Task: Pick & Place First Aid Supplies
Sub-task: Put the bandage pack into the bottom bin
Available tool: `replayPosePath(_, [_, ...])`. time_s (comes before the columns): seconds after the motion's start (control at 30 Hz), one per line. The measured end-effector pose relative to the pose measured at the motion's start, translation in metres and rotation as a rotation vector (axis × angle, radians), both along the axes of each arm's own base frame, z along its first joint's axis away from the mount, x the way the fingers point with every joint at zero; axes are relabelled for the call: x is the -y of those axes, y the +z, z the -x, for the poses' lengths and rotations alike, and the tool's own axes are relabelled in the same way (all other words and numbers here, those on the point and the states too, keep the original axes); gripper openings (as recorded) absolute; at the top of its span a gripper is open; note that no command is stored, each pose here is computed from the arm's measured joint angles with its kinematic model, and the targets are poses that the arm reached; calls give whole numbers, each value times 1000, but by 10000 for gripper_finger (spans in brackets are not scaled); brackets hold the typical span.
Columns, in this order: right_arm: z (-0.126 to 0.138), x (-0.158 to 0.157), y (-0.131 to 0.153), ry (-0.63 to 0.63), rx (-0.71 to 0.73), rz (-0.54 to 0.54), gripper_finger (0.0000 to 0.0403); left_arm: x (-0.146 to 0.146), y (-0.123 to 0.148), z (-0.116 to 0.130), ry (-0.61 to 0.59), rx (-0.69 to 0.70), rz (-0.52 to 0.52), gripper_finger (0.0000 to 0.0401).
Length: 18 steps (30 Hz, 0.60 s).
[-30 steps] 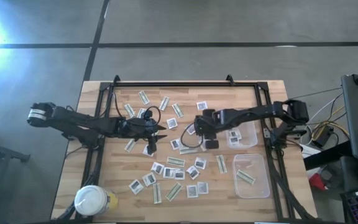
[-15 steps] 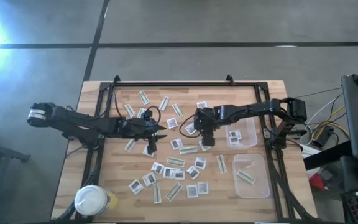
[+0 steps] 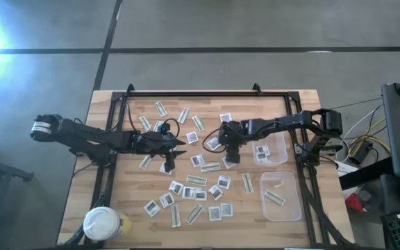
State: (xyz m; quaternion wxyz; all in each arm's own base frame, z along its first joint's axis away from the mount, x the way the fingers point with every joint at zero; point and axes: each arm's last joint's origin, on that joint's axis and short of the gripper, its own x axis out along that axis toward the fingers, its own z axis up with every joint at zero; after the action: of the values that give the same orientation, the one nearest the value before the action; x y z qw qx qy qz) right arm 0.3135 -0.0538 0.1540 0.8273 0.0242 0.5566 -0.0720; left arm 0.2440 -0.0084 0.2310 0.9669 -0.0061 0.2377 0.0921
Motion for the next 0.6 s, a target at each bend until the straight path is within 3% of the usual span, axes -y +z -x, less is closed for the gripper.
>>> replayPosePath(0.6, [5, 2, -12, -30, 30, -7, 139, 0, 0, 0, 0, 0, 0, 149])
